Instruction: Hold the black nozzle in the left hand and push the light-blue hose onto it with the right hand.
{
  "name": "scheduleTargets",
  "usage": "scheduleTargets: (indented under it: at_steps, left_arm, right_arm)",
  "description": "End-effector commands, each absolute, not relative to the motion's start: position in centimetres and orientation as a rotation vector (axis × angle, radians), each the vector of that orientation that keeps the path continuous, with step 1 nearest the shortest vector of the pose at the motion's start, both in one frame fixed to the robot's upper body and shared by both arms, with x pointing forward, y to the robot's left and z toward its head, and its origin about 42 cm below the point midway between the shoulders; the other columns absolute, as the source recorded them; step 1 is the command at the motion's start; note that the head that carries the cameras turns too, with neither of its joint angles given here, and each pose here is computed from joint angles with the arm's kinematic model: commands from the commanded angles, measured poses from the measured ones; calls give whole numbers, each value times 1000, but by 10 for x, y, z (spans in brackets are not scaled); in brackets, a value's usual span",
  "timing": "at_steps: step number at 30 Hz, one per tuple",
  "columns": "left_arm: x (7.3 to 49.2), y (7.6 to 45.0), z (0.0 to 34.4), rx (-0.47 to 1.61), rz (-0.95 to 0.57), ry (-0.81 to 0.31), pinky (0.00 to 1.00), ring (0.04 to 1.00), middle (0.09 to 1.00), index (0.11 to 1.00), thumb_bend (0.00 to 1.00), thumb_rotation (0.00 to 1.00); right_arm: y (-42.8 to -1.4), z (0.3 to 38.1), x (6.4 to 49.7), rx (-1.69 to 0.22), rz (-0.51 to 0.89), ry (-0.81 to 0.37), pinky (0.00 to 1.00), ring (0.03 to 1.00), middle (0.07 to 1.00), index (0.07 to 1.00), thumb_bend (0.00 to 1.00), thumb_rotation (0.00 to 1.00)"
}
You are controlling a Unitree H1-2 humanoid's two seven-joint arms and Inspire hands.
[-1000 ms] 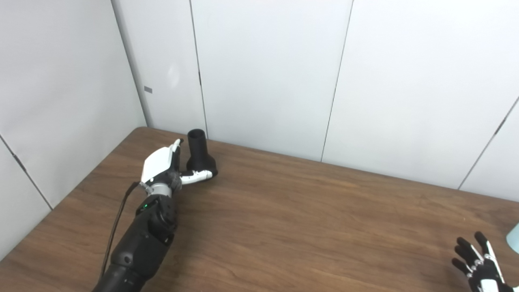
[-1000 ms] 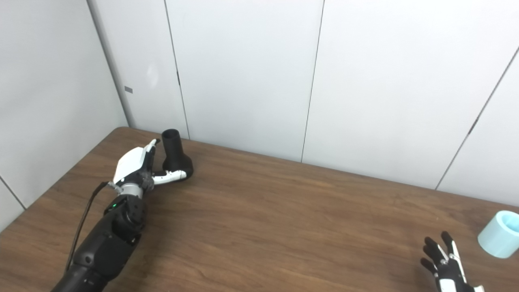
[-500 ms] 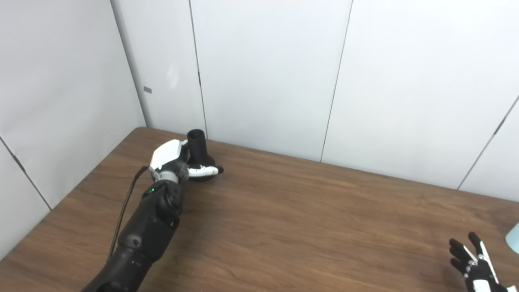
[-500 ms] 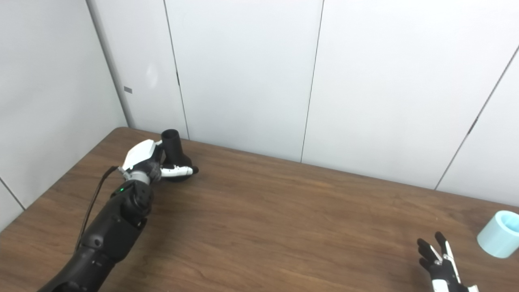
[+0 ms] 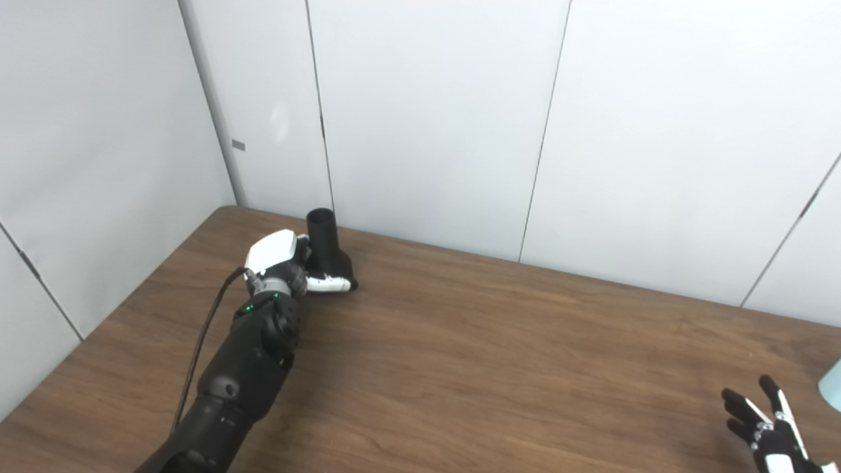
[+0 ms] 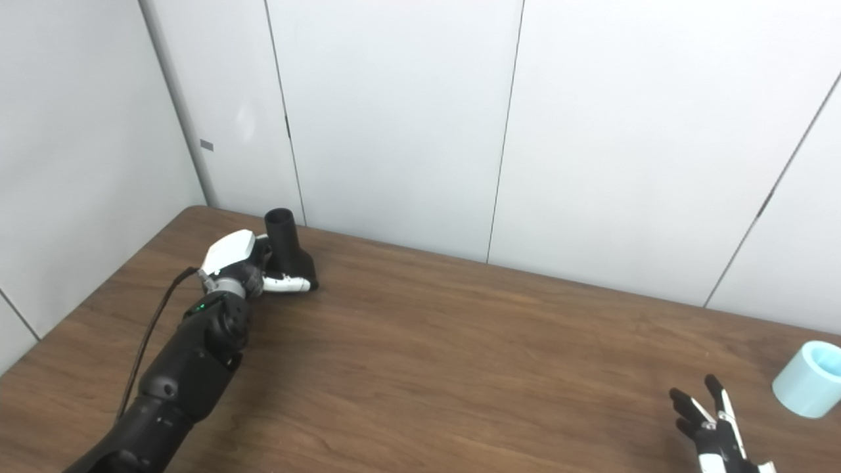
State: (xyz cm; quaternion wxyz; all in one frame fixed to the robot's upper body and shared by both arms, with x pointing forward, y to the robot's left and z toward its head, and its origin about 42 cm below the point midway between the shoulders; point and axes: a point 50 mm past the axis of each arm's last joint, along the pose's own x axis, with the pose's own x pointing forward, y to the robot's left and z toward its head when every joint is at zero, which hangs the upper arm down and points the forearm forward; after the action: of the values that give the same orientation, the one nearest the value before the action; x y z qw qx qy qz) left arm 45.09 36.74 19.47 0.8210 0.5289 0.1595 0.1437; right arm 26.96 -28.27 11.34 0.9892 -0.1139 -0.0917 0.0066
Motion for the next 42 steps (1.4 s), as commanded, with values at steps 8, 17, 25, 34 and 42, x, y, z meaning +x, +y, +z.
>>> scheduleTargets:
  at_steps: [8,17,25,34,42]
  left_arm:
    - [465,380,223,1180,401,278,939,874,826,787,892,410]
    - [464,379,218,1153,372,257,941,873,807,789,886,390]
    - [464,377,216,1135,345,237,890,841,784,771,876,372]
    - [463,375,213,1121,320,248,753,796,775,797,882,340]
    - [464,368,218,1134,297,237,792,851,823,849,914,380]
  right_arm:
    - [-282,83,248,-214,-2,-93,872,883,862,1000,404,1000]
    - [-283,82,247,-215,-7,-95,863,878,853,995,419,1000]
    - [-283,84,247,-221,-17,-106,849,867,837,989,418,1000]
    - [-282,86,246,-225,-18,-105,859,854,814,988,394,1000]
    - [-282,87,243,-239,-17,-103,861,857,814,993,397,1000]
